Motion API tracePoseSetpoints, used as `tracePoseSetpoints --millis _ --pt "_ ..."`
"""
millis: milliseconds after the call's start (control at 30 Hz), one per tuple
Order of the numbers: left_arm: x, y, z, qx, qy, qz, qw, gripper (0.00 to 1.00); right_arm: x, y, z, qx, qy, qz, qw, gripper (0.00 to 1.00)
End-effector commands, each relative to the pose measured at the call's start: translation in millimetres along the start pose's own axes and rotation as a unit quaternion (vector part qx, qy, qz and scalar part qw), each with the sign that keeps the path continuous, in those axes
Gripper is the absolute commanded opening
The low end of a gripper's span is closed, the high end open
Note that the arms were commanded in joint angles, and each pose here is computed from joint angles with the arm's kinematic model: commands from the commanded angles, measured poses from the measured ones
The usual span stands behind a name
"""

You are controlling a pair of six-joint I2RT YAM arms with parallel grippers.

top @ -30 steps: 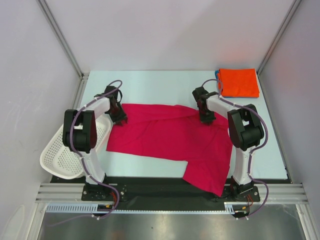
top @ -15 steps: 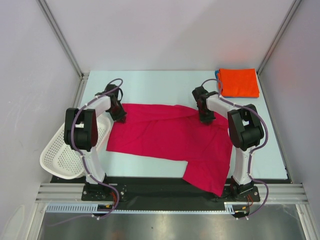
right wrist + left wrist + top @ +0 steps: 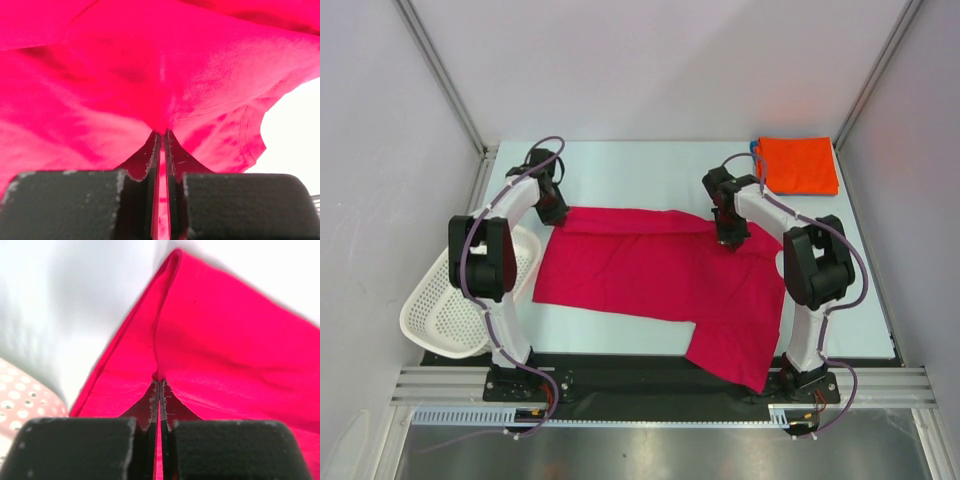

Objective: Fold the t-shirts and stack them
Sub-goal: Fold the tshirt

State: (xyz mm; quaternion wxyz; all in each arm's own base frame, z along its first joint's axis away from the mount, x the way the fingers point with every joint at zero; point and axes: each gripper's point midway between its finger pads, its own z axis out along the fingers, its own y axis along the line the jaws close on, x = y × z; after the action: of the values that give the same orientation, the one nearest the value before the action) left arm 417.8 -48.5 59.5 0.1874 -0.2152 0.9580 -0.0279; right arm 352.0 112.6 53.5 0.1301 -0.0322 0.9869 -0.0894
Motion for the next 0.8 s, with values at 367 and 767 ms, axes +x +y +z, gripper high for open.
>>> tracePoseSetpoints --millis 367,767 --pt "-12.3 26.1 -10.7 -0.059 -0.01 0.034 0.998 0.0 48.4 43.6 -60.3 -0.086 0.046 -0.026 0.995 0.0" --pt "-3.9 42.3 -10.1 -0.085 -0.004 0.048 0.995 0.01 71.6 67.1 -58.2 -0.106 0.082 -0.038 0.99 0.0"
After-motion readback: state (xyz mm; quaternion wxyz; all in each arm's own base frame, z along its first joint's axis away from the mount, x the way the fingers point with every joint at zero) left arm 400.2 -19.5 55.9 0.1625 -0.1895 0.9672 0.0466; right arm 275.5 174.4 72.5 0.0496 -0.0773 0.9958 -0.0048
